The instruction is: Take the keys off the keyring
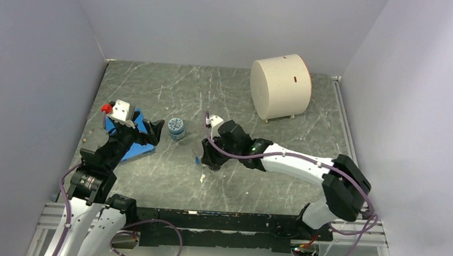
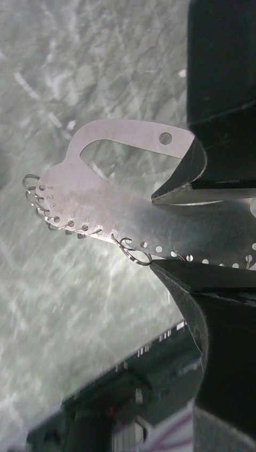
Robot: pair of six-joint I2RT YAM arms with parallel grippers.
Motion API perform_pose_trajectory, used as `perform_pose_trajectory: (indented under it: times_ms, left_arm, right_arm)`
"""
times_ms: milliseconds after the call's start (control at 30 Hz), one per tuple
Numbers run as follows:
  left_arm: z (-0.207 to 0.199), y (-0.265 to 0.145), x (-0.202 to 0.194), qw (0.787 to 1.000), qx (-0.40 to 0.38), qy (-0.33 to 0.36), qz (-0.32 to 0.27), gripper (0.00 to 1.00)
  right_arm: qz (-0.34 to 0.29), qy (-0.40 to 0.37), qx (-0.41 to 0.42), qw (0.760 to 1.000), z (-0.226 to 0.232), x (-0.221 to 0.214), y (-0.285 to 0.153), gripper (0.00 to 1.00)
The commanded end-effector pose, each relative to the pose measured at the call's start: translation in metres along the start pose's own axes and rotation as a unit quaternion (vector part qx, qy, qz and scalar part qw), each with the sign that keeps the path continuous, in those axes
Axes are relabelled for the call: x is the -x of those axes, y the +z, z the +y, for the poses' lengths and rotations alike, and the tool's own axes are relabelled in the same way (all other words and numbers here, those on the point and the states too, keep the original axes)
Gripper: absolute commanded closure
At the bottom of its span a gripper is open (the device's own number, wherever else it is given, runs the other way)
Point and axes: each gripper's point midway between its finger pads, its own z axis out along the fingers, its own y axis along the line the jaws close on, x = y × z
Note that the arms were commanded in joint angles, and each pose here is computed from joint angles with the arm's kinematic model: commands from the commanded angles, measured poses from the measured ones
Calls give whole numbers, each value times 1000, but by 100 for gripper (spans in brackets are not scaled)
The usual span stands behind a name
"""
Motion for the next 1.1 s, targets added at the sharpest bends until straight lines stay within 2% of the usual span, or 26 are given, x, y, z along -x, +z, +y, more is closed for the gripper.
perform_pose_trajectory:
  times_ms: [0, 233, 333, 533, 667, 900, 1067]
  left_arm:
    - [-9, -3, 23, 999, -20, 5, -27, 6]
    - [-11, -1, 22, 999, -25, 5, -24, 6]
    - [-11, 0, 21, 999, -28, 4, -21, 6]
    - [-14, 2, 18, 999, -37, 3, -13, 6]
    - [-16, 7, 12, 999, -43, -5, 3, 6]
    - [-33, 27, -9, 991, -80, -73, 81, 6]
    - [-56, 40, -24, 974, -136, -141, 117, 5]
  right_arm:
    - [20, -14, -74, 997, -39, -26, 19, 83]
    - [40, -46, -193, 979, -92, -45, 12, 83]
    - [45, -50, -216, 974, -107, -49, 5, 83]
    - [31, -48, -196, 979, -99, -35, -5, 83]
    - [11, -45, -154, 987, -81, -23, -9, 83]
    - [-4, -63, -142, 988, -72, -9, -23, 83]
    - [-27, -76, -131, 988, -62, 6, -41, 83]
